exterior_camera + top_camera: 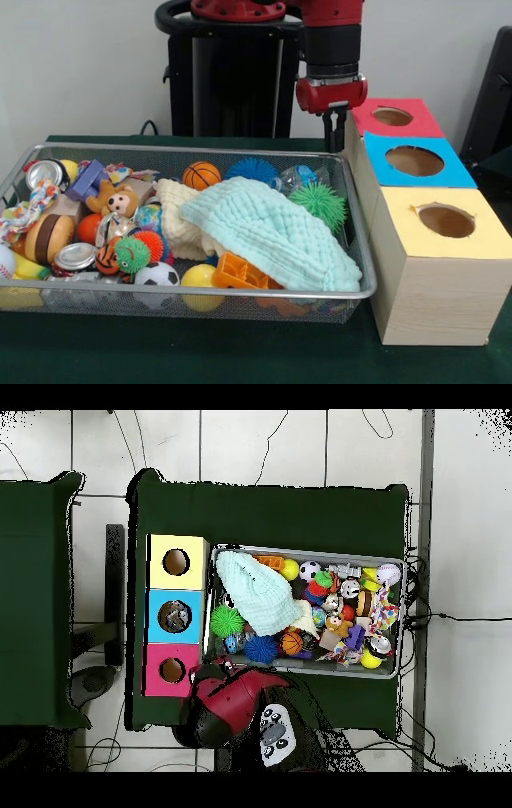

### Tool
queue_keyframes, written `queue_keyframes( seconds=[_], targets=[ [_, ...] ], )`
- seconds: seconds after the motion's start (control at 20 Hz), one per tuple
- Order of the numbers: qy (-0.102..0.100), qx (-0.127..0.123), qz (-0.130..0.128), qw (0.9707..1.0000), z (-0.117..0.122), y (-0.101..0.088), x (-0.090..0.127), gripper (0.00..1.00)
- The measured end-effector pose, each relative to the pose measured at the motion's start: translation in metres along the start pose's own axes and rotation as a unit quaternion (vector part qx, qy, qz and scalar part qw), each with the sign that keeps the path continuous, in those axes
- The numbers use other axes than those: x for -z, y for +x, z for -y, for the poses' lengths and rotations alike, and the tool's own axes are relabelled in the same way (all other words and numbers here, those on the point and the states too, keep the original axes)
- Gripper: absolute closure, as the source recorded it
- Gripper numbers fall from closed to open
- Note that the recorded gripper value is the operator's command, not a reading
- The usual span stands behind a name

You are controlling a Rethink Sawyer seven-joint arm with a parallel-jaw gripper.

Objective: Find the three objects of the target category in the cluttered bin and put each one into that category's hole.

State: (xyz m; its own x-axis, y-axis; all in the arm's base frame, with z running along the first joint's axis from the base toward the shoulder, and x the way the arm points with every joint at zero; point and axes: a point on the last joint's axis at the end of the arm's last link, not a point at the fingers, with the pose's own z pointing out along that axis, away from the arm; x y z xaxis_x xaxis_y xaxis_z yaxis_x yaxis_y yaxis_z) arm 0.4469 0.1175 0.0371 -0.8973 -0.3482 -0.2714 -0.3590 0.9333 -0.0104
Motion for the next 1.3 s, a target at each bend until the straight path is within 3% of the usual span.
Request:
queue_keyframes(
  seconds=[0.55,1.3],
  targets=[
    [0.003,-0.001,0.011,0.9999,0.006,-0.001,-0.003,1.0],
    [0.027,-0.012,0.034,0.999,0.069,-0.011,-0.012,1.0]
  ],
)
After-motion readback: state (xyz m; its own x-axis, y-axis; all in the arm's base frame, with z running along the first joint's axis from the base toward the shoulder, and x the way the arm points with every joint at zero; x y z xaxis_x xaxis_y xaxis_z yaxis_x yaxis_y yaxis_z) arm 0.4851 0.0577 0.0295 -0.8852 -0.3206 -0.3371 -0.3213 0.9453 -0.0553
